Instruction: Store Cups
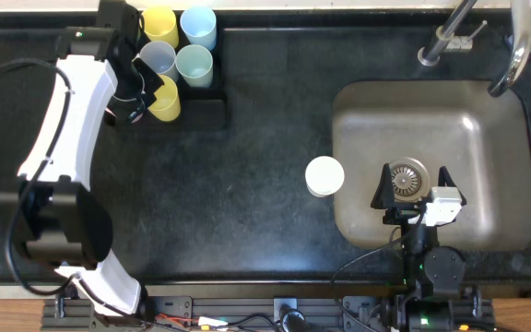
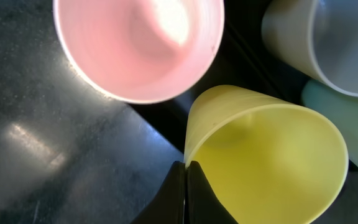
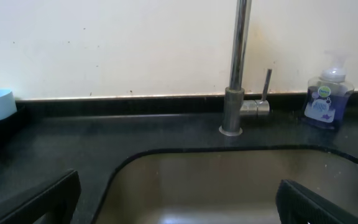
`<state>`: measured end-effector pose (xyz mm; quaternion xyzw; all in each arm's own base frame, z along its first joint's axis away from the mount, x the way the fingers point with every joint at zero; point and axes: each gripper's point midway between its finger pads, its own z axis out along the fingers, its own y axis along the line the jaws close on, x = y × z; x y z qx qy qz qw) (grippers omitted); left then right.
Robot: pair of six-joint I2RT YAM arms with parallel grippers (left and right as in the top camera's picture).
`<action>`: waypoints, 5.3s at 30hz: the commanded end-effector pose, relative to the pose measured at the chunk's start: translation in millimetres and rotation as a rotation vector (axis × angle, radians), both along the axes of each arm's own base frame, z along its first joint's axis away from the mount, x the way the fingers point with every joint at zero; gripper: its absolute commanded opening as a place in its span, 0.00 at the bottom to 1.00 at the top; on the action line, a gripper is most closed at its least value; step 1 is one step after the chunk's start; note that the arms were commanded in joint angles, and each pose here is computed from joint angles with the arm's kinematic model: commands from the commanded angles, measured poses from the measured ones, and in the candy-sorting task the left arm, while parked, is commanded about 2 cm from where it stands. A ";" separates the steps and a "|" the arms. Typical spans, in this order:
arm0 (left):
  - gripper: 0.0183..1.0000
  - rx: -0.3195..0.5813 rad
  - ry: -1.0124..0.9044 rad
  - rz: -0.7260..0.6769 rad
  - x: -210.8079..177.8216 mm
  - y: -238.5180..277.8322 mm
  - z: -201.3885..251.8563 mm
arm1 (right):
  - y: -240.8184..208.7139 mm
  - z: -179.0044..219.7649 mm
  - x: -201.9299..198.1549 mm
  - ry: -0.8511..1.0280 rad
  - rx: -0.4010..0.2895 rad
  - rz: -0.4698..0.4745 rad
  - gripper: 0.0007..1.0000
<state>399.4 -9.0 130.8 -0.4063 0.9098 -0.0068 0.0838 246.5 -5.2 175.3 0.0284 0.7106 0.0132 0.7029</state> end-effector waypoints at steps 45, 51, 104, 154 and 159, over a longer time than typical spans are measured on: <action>0.88 -0.025 0.050 0.078 4.4 12.8 -26.6 | 0.0 -3.3 0.3 0.000 0.005 0.002 1.00; 1.00 -0.027 -0.025 0.077 3.4 13.0 3.0 | 0.0 -3.4 0.3 0.000 0.005 0.002 1.00; 1.00 0.629 -1.225 -0.694 -153.5 3.4 24.3 | 0.0 -3.4 0.3 0.000 0.005 0.002 1.00; 1.00 0.630 -1.224 -0.693 -153.5 3.7 24.3 | 7.7 28.2 -4.2 -0.056 -0.003 0.046 1.00; 1.00 0.630 -1.224 -0.693 -153.5 3.7 24.3 | 8.9 62.3 -14.9 0.086 -0.036 0.054 1.00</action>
